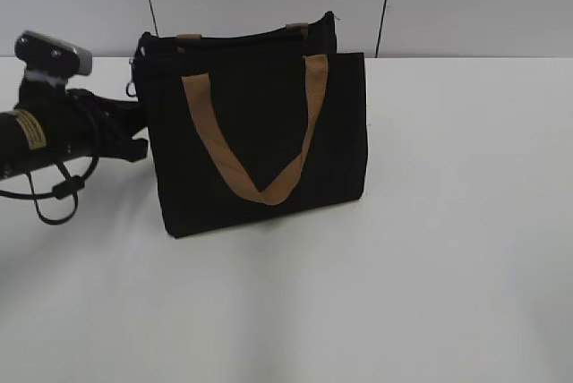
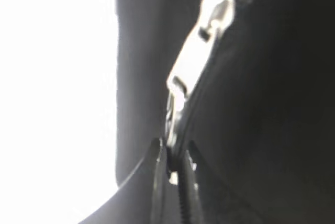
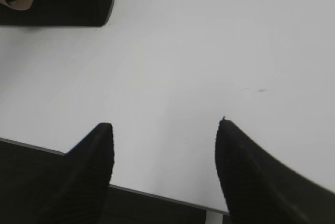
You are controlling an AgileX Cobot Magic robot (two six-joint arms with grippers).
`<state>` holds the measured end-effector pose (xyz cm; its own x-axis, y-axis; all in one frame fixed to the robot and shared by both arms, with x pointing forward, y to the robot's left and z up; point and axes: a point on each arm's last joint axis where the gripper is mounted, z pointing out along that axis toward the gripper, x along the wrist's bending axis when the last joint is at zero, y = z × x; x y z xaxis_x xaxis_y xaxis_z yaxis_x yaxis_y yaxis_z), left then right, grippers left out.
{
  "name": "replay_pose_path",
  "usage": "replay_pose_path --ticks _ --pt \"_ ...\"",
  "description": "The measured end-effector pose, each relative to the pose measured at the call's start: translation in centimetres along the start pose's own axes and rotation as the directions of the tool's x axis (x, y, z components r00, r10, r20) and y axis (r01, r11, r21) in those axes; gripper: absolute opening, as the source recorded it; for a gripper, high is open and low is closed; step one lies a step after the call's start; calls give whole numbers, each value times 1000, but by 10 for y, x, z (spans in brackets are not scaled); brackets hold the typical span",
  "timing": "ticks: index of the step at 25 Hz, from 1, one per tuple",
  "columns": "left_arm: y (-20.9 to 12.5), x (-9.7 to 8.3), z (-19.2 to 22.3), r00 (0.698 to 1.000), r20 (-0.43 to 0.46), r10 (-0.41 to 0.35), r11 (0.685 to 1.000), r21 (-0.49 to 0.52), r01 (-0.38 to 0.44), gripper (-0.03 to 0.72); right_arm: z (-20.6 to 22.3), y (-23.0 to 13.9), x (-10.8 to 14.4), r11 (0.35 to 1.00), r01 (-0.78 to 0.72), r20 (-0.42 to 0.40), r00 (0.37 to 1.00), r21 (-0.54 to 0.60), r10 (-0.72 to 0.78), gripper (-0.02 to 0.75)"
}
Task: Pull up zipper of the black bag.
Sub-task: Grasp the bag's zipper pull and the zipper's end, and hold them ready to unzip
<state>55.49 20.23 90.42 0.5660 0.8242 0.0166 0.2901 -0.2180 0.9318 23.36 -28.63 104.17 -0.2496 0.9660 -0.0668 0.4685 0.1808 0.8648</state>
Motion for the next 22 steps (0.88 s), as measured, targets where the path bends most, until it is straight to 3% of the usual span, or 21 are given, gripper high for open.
replay_pose_path --ticks 5,12,22 --pt "47 4 -29 996 -87 28 997 -65 -34 27 0 0 0 1000 0 0 1000 0 0 468" --pt "99 -2 -69 987 -138 76 970 -220 -106 27 0 0 0 1000 0 0 1000 0 0 468" --pt "111 -5 -83 984 -156 81 963 -241 -117 27 0 0 0 1000 -1 -2 1000 0 1 468"
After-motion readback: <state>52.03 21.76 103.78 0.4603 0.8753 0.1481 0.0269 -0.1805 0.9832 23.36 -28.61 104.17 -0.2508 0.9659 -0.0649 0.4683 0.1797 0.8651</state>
